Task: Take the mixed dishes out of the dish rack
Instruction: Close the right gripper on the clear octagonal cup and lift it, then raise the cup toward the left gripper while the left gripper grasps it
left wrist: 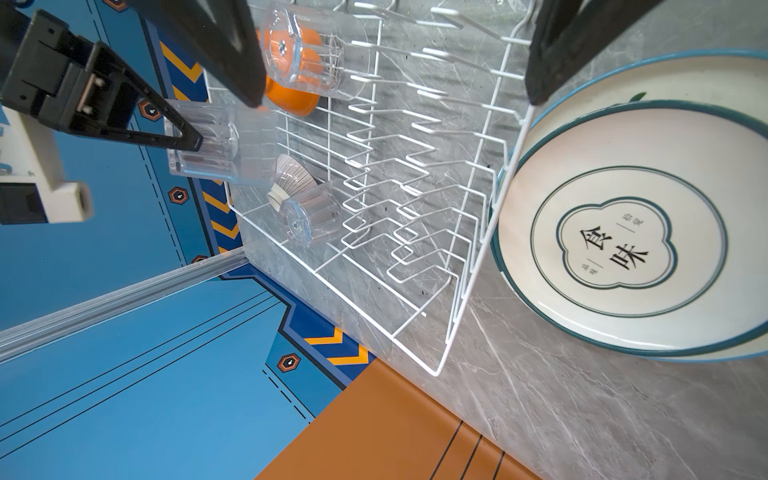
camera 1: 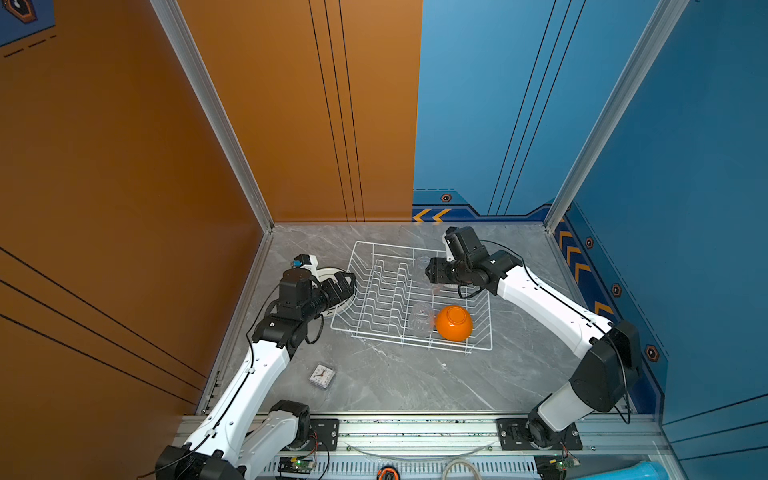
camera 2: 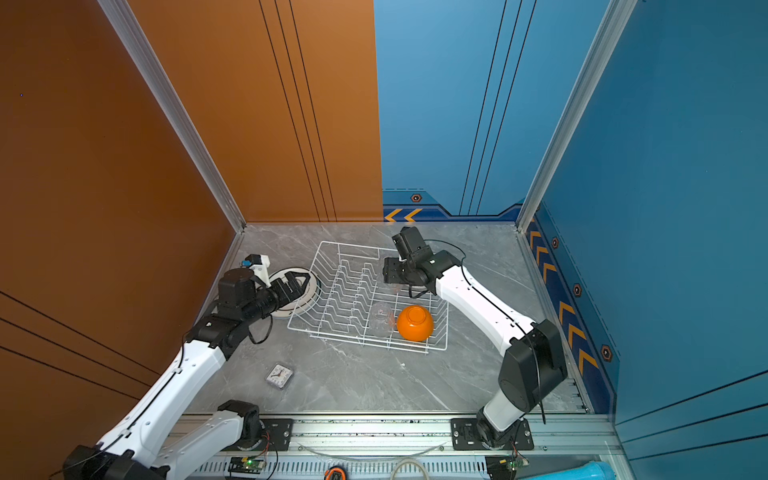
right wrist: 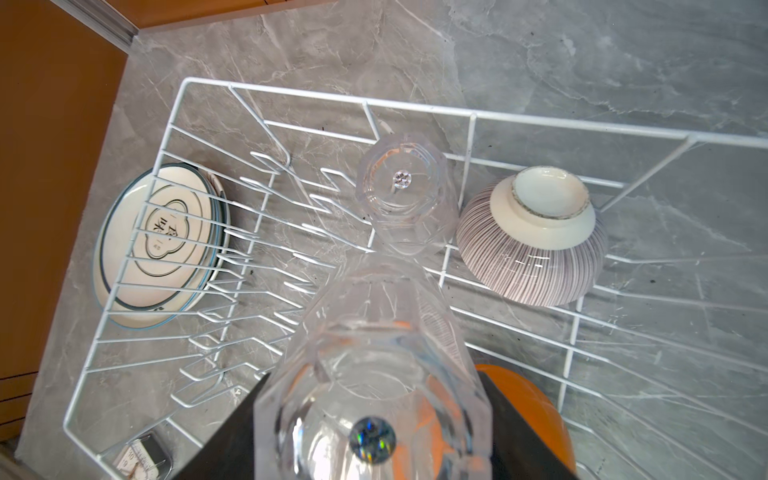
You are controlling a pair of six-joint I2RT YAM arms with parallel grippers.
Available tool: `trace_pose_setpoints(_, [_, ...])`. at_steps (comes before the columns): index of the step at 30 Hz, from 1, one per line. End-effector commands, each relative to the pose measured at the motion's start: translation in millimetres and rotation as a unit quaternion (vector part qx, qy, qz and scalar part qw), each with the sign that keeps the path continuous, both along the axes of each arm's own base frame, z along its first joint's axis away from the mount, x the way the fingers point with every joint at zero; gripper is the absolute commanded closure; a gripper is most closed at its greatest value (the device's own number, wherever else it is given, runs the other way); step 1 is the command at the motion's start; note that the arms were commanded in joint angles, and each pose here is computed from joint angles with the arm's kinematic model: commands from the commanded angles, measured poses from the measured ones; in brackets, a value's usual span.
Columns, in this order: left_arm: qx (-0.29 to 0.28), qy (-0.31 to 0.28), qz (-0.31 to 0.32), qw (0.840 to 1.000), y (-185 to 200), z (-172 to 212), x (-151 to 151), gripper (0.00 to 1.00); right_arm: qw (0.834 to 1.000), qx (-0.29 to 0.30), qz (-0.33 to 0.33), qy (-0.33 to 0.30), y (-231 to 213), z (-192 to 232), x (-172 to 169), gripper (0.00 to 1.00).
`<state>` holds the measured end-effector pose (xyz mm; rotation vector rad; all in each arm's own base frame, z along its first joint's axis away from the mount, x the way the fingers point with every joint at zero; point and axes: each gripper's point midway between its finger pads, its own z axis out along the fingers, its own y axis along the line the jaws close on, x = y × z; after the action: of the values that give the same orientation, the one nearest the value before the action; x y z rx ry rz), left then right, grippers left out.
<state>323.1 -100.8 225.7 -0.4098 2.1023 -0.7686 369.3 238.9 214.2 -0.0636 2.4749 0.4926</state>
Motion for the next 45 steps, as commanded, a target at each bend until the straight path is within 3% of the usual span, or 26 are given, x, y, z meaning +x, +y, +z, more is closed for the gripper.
trace_pose_setpoints(1, [-0.041, -0.022, -0.026, 0.999, -17.2, 20.3, 7.6, 0.02, 0.998, 0.064, 0.007, -0.019, 7.4, 22.5, 1.3, 0.50])
trace_pose_setpoints(7, [-0.078, -0.028, -0.063, 0.995, -41.9, 27.6, 18.8, 0.02, 0.989, 0.142, 0.007, -0.026, 6.0, 37.9, 2.5, 0.51])
trace_pose_setpoints(16, [-0.129, -0.047, -0.108, 0.985, -76.5, 41.3, 28.7, 0.00, 0.977, 0.210, 0.016, -0.037, 10.4, 48.1, 0.6, 0.51])
trace_pose_setpoints(36, [-0.155, -0.103, -0.206, 0.961, -143.8, 62.1, 30.1, 0.13, 0.947, 0.319, 0.035, -0.031, 20.1, 62.6, 0.1, 0.51])
trace_pose_setpoints(37, [-0.158, -0.108, -0.211, 0.959, -146.6, 64.5, 30.0, 0.18, 0.945, 0.324, 0.035, -0.030, 20.3, 63.1, -0.1, 0.52])
trace_pose_setpoints(45, [-0.173, -0.113, -0.240, 0.948, -167.2, 65.3, 33.4, 0.27, 0.936, 0.348, 0.043, -0.032, 22.5, 71.7, -2.5, 0.52])
